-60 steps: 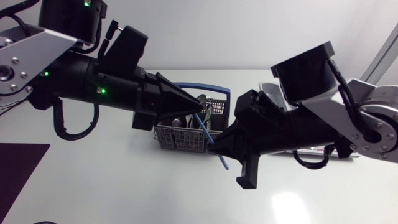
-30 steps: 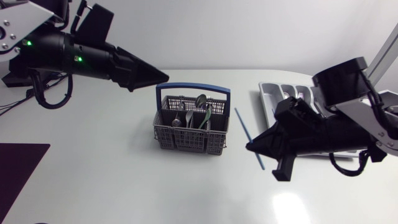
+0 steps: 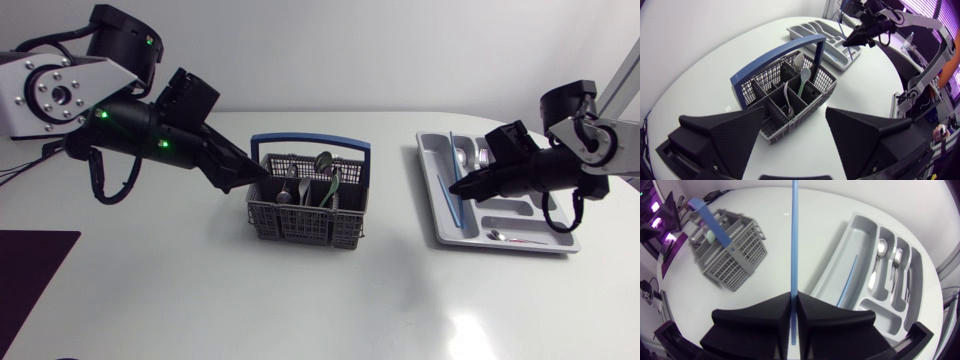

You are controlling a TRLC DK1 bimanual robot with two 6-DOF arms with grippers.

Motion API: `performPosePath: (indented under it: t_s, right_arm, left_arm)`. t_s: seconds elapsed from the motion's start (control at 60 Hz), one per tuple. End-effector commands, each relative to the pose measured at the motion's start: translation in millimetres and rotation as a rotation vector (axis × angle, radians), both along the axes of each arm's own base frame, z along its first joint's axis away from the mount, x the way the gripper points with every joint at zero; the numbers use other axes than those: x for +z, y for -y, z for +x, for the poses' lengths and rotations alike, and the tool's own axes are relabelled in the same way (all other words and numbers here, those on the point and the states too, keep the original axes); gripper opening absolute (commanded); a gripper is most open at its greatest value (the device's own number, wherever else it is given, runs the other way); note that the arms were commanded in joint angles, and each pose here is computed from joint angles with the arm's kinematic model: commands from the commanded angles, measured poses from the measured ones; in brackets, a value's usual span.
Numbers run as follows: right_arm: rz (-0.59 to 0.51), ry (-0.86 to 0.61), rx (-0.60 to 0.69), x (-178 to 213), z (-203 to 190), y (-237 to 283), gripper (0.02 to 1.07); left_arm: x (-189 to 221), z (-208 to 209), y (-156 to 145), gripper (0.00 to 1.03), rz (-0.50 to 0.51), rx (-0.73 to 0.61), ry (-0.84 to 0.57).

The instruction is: Unload the cutlery basket into the drawer organizer.

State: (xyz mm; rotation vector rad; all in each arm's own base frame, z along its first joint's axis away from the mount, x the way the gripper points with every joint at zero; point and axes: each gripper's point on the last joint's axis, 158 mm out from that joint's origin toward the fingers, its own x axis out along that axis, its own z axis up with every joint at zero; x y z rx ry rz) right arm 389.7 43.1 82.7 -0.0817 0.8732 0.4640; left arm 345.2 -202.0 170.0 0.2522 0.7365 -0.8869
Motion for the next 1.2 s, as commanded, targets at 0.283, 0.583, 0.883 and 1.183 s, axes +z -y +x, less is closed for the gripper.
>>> performPosePath:
  t_s: [0.283,0.583,0.883,1.183]
  right_arm:
    - [0.003,-0.158,-0.287,-61,64,38,0.08]
    - [-0.069,-0.216,-0.336,-89,68,50,0.28]
    - [-0.105,-0.226,-0.322,-85,55,45,0.90]
    - [-0.116,-0.176,-0.293,-60,41,32,0.92]
  left_arm:
    - [-53,-8,-4,0.82,0.068,0.034,-0.126]
    - [-67,-3,1,0.80,0.076,0.024,-0.147]
    - [-72,4,12,0.69,0.078,-0.003,-0.131]
    - [-77,22,21,0.59,0.075,-0.008,-0.127]
